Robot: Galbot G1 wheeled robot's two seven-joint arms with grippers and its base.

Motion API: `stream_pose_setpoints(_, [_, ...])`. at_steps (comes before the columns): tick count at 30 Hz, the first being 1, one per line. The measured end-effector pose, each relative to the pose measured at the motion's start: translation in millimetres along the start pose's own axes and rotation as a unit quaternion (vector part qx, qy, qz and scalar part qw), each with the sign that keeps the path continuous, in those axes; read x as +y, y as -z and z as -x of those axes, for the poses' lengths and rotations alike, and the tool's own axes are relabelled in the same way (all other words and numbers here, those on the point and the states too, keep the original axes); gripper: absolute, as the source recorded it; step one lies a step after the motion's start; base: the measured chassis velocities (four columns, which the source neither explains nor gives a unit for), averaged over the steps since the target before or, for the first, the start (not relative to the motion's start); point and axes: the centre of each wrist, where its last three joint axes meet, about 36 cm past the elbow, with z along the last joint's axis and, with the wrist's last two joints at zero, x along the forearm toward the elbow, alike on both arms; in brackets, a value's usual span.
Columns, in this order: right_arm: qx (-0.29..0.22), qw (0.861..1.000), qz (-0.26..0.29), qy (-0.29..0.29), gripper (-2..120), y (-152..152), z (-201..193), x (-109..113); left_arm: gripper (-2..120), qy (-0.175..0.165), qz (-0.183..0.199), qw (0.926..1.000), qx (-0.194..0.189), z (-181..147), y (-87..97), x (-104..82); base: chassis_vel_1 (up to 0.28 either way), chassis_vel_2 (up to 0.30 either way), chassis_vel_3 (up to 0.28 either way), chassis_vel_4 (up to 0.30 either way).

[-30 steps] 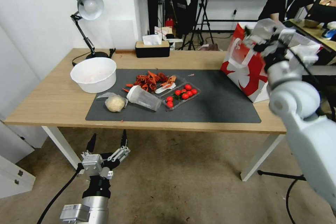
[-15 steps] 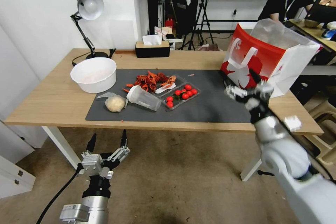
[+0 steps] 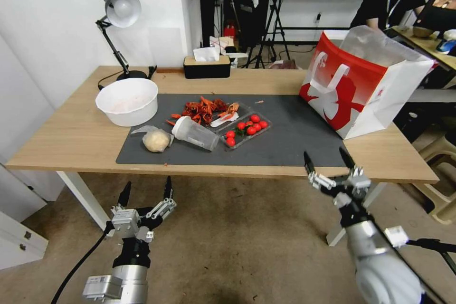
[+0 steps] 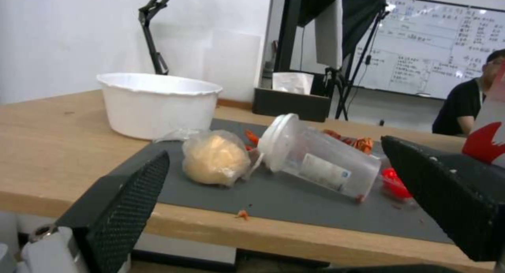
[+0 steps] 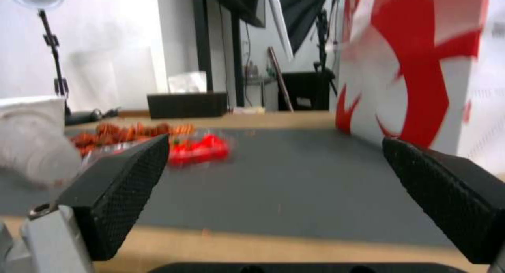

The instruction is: Pick up the trash from the table and place it into the takeout bag.

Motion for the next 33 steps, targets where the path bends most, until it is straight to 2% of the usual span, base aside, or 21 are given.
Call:
stream_pose_setpoints(9, [0.037,0.999,0.012,-0.022,100,-28,-52,25,100,-0.008,-0.007,0.9999,-0.006,5,3.0,-6.4,0.000,0.000,0.000,0.000])
stream_pose_setpoints(19, [0.047,0.999,0.012,-0.022,100,-32,-65,30,100,0.000,0.003,1.0000,-0.008,10,-2.1,0.7,0.000,0.000,0.000,0.000])
stream_pose_setpoints(21, [0.044,0.999,0.013,-0.019,100,-30,-64,31,100,0.002,-0.004,0.9992,-0.041,28,-14.7,12.5,0.000,0.000,0.000,0.000])
stream_pose_setpoints(24, [0.044,0.999,0.013,-0.017,100,-26,-65,32,100,-0.012,-0.006,0.9985,-0.053,42,-22.4,21.6,0.000,0.000,0.000,0.000])
stream_pose_setpoints(27, [0.044,0.999,0.011,-0.013,100,-17,-66,33,100,-0.065,0.003,0.9956,-0.068,74,-33.3,44.1,0.000,0.000,0.000,0.000])
stream_pose_setpoints(29, [0.044,0.999,0.011,-0.013,100,-16,-67,34,100,-0.074,0.006,0.9948,-0.070,80,-35.1,48.0,0.000,0.000,0.000,0.000])
stream_pose_setpoints(31, [0.045,0.999,0.009,-0.013,100,-11,-71,34,100,-0.099,0.017,0.9919,-0.079,107,-35.9,62.9,0.000,0.000,0.000,0.000])
stream_pose_setpoints(33, [0.045,0.999,0.007,-0.013,100,-9,-72,34,100,-0.105,0.018,0.9914,-0.077,117,-33.4,67.7,0.000,0.000,0.000,0.000])
